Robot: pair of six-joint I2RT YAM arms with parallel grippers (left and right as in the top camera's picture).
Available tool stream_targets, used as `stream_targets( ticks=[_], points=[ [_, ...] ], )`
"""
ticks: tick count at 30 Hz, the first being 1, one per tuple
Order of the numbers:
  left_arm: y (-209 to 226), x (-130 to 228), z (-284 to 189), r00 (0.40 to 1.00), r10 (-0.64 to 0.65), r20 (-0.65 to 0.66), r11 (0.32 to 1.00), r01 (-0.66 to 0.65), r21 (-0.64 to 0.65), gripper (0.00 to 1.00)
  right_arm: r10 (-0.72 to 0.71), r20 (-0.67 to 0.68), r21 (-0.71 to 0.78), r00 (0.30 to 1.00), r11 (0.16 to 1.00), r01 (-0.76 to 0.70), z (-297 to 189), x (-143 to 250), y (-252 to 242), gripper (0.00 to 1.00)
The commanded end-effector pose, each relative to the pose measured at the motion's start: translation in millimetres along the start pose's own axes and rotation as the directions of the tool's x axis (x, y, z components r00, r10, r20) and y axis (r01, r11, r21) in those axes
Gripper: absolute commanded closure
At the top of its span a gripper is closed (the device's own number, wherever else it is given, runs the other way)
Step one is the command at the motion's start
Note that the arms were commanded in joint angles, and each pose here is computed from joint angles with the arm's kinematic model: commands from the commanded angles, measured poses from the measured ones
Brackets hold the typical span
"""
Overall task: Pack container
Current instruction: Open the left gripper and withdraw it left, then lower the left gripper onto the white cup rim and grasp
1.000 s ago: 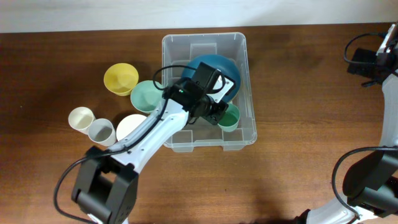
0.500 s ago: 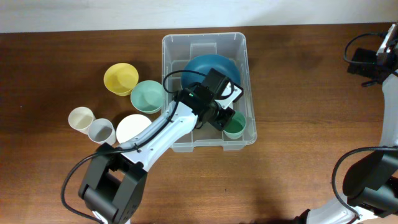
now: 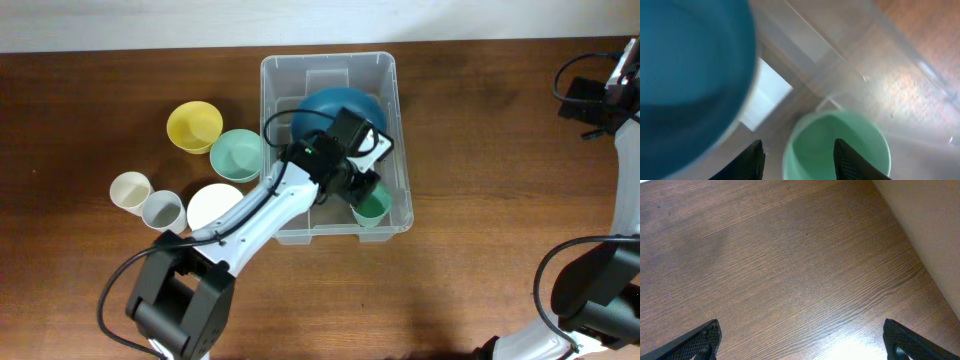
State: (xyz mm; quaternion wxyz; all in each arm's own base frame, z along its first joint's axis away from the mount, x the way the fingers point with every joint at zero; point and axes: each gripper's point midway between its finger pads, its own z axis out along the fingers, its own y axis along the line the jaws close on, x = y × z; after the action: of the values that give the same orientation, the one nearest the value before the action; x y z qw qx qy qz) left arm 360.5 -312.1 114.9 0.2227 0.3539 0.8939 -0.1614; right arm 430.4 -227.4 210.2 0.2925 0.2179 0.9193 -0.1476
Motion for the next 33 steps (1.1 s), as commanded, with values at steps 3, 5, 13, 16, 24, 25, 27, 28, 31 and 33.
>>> stream_targets(
  ticks=[3, 5, 13, 16, 24, 25, 27, 28, 31, 33],
  points=[
    [35.4, -48.3, -41.0, 0.992, -0.026, 0.126, 0.997, 0.035, -0.071, 0.54, 0.022, 0.038, 0.005, 0.999, 1.000, -0.023, -13.3, -10.0, -5.3, 0.01],
    [55.7, -56.4, -59.2, 0.988, -0.043, 0.145, 0.988, 0.063, -0.138, 0.53, 0.022, 0.038, 0.005, 0.999, 1.000, -0.023, -13.3, -10.0, -5.3, 0.01],
    [178.1, -37.5, -143.1, 0.968, -0.171, 0.186, 0.802, 0.246, -0.544, 0.53, 0.022, 0.038, 0.005, 0.999, 1.000, -0.023, -13.3, -10.0, -5.3, 0.01],
    [216.2, -8.9, -164.3, 0.936, -0.290, 0.201, 0.706, 0.351, -0.615, 0.19, 0.022, 0.038, 0.005, 0.999, 1.000, -0.023, -13.3, -9.9, -5.3, 0.01],
    [293.0, 88.4, -210.0, 0.738, -0.622, 0.263, 0.456, 0.614, -0.644, 0.01, 0.022, 0.038, 0.005, 0.999, 1.000, -0.023, -13.3, -10.0, -5.3, 0.01],
    [300.3, 99.9, -215.5, 0.701, -0.656, 0.281, 0.418, 0.647, -0.638, 0.01, 0.022, 0.038, 0.005, 0.999, 1.000, -0.023, -13.3, -10.0, -5.3, 0.01],
    [313.9, 123.2, -227.4, 0.641, -0.705, 0.304, 0.347, 0.686, -0.640, 0.01, 0.022, 0.038, 0.005, 0.999, 1.000, -0.023, -13.3, -10.0, -5.3, 0.01],
    [320.4, 135.5, -234.1, 0.617, -0.724, 0.309, 0.317, 0.695, -0.645, 0.01, 0.022, 0.038, 0.005, 0.999, 1.000, -0.023, -13.3, -10.0, -5.3, 0.01],
    [335.3, 168.9, -251.6, 0.521, -0.778, 0.351, 0.206, 0.739, -0.641, 0.01, 0.022, 0.038, 0.005, 0.999, 1.000, -0.023, -13.3, -10.0, -5.3, 0.01],
    [342.4, 190.6, -261.0, 0.443, -0.809, 0.385, 0.124, 0.770, -0.625, 0.01, 0.022, 0.038, 0.005, 0.999, 1.000, -0.023, -13.3, -10.0, -5.3, 0.01]
  ],
)
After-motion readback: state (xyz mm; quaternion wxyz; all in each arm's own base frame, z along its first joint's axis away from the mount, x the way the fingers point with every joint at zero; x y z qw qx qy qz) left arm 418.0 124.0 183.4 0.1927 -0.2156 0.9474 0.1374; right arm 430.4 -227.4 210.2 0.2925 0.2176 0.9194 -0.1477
